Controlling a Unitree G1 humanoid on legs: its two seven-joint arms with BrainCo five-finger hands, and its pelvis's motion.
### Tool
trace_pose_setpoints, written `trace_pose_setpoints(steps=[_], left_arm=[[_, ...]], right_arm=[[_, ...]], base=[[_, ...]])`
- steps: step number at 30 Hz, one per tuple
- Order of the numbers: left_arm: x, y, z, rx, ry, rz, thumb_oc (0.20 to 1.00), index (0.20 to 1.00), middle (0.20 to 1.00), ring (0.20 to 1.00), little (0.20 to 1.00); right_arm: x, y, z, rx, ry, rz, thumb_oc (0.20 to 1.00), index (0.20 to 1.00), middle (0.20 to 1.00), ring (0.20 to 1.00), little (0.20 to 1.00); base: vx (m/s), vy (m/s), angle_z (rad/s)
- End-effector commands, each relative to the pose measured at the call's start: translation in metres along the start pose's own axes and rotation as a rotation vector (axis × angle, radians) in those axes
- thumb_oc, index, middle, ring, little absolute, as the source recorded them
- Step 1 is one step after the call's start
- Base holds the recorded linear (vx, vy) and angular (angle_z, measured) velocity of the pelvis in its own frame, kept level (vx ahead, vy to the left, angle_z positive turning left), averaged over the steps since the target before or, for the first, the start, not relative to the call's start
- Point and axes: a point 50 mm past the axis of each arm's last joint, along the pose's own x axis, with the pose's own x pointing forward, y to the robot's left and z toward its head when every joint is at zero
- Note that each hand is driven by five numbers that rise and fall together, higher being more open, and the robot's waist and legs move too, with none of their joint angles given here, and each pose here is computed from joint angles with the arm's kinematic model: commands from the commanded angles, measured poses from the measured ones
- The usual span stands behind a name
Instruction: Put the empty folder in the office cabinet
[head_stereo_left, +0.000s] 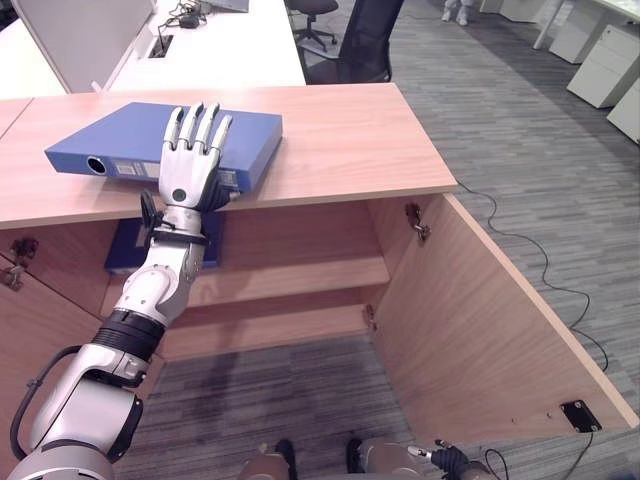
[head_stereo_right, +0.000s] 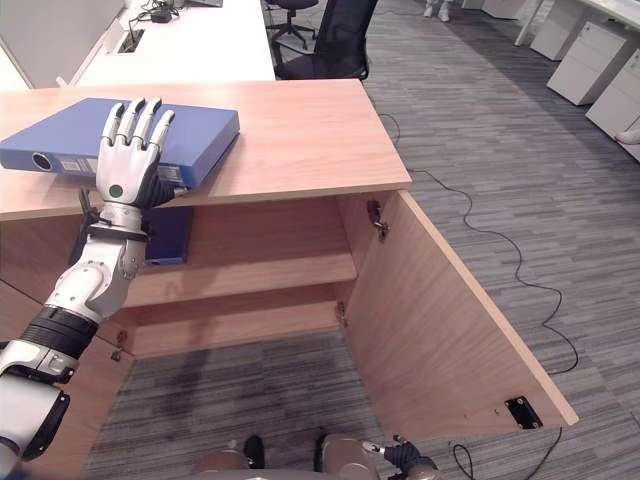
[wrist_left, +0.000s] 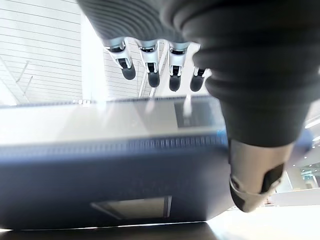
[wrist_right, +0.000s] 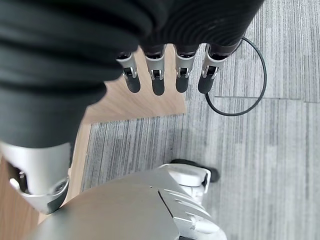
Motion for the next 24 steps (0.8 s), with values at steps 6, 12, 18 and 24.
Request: trace_pose_setpoints(steps=[6,12,18,24], left_arm=[[0.012,0.021,-0.007,-0.055,0.060,0.133,0.200,0.200,0.200,0.200,0.200],[0.006,0.015,-0.008,-0.075,0.071,0.091,0.200,0.200,0.200,0.200,0.200],[-0.011,0.009,0.010,-0.240,0.026,-0.022,0.200,0.200,0.200,0.200,0.200],[-0.046,0.022,0.034,-0.664,0.010,-0.090,0.200,0.200,0.200,0.200,0.200]], right_arm=[[-0.001,0.007,-0.009,-0.049,0.036,0.012,1.000,1.000,1.000,1.000,1.000],[-0.002,0.005,-0.012,-0.048,0.043,0.009,1.000,1.000,1.000,1.000,1.000],[-0.001,0.010,-0.008,-0.039,0.036,0.042,1.000,1.000,1.000,1.000,1.000],[0.000,0.023,0.017,0.030,-0.060,0.116,1.000,1.000,1.000,1.000,1.000]], base=[[0.00,0.000,0.00],[0.00,0.000,0.00],[0.03,0.019,-0.01],[0.03,0.010,0.04]])
